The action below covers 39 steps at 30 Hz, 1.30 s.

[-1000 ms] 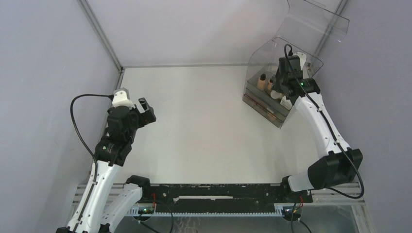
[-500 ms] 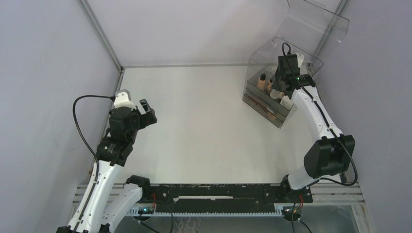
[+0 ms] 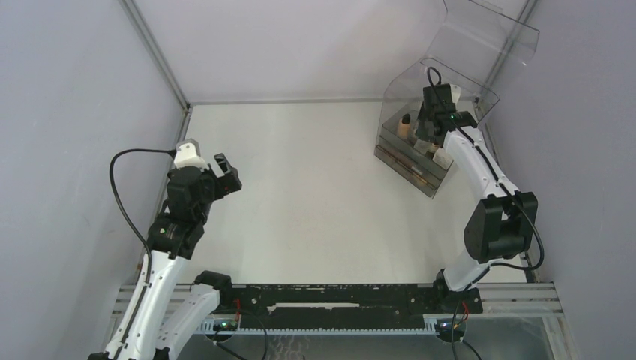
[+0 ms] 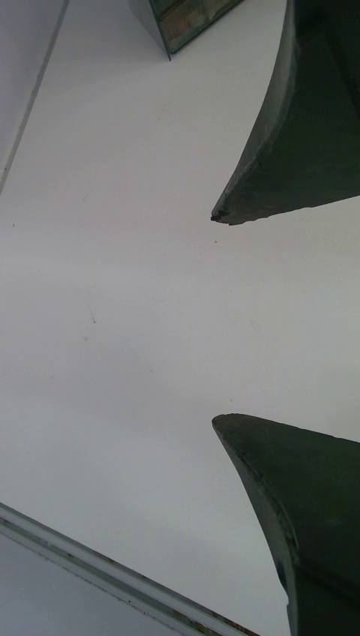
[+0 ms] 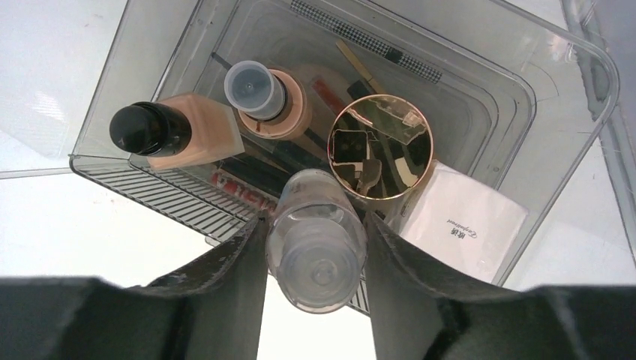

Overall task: Organize the makeup
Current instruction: Place the makeup in the storage box, then close the storage box at the center of the board.

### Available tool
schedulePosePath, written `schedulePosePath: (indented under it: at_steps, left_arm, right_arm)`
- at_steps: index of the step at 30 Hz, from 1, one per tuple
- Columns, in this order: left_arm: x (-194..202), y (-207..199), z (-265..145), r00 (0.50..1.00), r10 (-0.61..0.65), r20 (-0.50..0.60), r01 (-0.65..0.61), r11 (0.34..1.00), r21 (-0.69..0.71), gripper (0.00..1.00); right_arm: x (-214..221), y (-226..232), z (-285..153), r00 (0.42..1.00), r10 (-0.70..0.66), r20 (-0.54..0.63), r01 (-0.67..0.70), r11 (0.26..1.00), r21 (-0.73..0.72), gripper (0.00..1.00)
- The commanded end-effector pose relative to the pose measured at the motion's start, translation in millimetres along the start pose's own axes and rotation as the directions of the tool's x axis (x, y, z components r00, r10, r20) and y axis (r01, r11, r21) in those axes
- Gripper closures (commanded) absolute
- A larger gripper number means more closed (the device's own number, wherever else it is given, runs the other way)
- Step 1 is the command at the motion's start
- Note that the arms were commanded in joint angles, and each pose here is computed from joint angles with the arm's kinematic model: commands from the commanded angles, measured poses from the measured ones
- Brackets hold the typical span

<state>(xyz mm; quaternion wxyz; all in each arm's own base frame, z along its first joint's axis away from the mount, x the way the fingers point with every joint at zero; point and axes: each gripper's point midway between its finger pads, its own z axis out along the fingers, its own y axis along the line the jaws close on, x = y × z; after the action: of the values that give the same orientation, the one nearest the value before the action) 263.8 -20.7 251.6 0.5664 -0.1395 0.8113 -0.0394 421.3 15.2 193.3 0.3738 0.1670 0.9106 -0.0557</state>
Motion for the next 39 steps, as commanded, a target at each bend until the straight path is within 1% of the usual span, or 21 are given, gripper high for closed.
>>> schedulePosePath:
  at_steps: [1, 2, 7, 10, 14, 17, 19, 20, 22, 24, 26, 29, 33, 34, 37, 39]
  left_arm:
    - [-1, 1, 1, 1.000, -0.008, 0.013, 0.008, 1.000, -0.002, 0.00]
    - [0, 1, 1, 1.000, -0.008, 0.010, 0.008, 1.000, -0.002, 0.00]
    - [0, -1, 3, 1.000, -0.010, 0.009, 0.010, 1.000, 0.005, 0.00]
    - [-1, -2, 4, 1.000, -0.010, 0.010, 0.010, 1.000, 0.009, 0.00]
    - [2, -3, 7, 1.000, -0.004, 0.003, 0.004, 1.000, 0.013, 0.00]
    - [5, -5, 9, 1.000, -0.002, -0.010, 0.002, 1.000, 0.019, 0.00]
    - [4, -6, 9, 1.000, -0.004, -0.009, 0.004, 1.000, 0.024, 0.00]
    - [3, -6, 9, 1.000, -0.006, -0.006, 0.006, 1.000, 0.025, 0.00]
    - [3, -6, 9, 1.000, -0.005, -0.004, 0.005, 1.000, 0.027, 0.00]
    - [3, -7, 10, 1.000, -0.005, -0.007, 0.005, 1.000, 0.031, 0.00]
    - [3, -8, 11, 1.000, -0.004, -0.008, 0.004, 0.999, 0.035, 0.00]
    - [3, -9, 11, 1.000, -0.004, -0.008, 0.005, 0.999, 0.039, 0.00]
    - [2, -9, 9, 1.000, -0.005, -0.005, 0.006, 0.999, 0.039, 0.00]
    - [3, -8, 8, 1.000, -0.006, -0.004, 0.006, 0.999, 0.036, 0.00]
    - [5, -5, 8, 1.000, -0.004, -0.006, 0.004, 1.000, 0.027, 0.00]
    - [7, -5, 8, 1.000, -0.004, -0.012, 0.004, 1.000, 0.026, 0.00]
  right_arm:
    - [-28, 5, -15, 0.997, 0.035, 0.075, -0.033, 0.999, -0.028, 0.39]
    - [-31, 4, -19, 0.996, 0.036, 0.079, -0.034, 0.999, -0.029, 0.35]
    - [-54, 6, -54, 0.988, 0.049, 0.146, -0.037, 0.996, -0.081, 0.28]
    - [-71, 11, -86, 0.981, 0.056, 0.188, -0.029, 0.990, -0.141, 0.28]
    - [-109, 27, -156, 0.938, 0.121, 0.326, -0.009, 0.946, -0.324, 0.34]
    - [-139, 26, -218, 0.870, 0.194, 0.453, 0.015, 0.909, -0.417, 0.37]
    - [-157, 16, -256, 0.811, 0.242, 0.533, 0.022, 0.898, -0.440, 0.38]
    - [-166, 6, -278, 0.769, 0.271, 0.578, 0.017, 0.896, -0.443, 0.39]
    - [-184, -15, -308, 0.688, 0.321, 0.651, -0.012, 0.902, -0.432, 0.39]
    - [-200, -38, -331, 0.601, 0.361, 0.713, -0.052, 0.908, -0.416, 0.36]
    - [-215, -58, -341, 0.529, 0.381, 0.758, -0.101, 0.915, -0.390, 0.31]
    - [-242, -81, -343, 0.469, 0.406, 0.784, -0.152, 0.912, -0.382, 0.30]
    - [-279, -97, -333, 0.449, 0.480, 0.753, -0.178, 0.875, -0.451, 0.30]
    - [-287, -101, -330, 0.443, 0.512, 0.736, -0.189, 0.856, -0.481, 0.30]
    - [-310, -112, -303, 0.452, 0.568, 0.688, -0.209, 0.817, -0.537, 0.31]
    - [-322, -116, -281, 0.479, 0.610, 0.631, -0.215, 0.778, -0.590, 0.31]
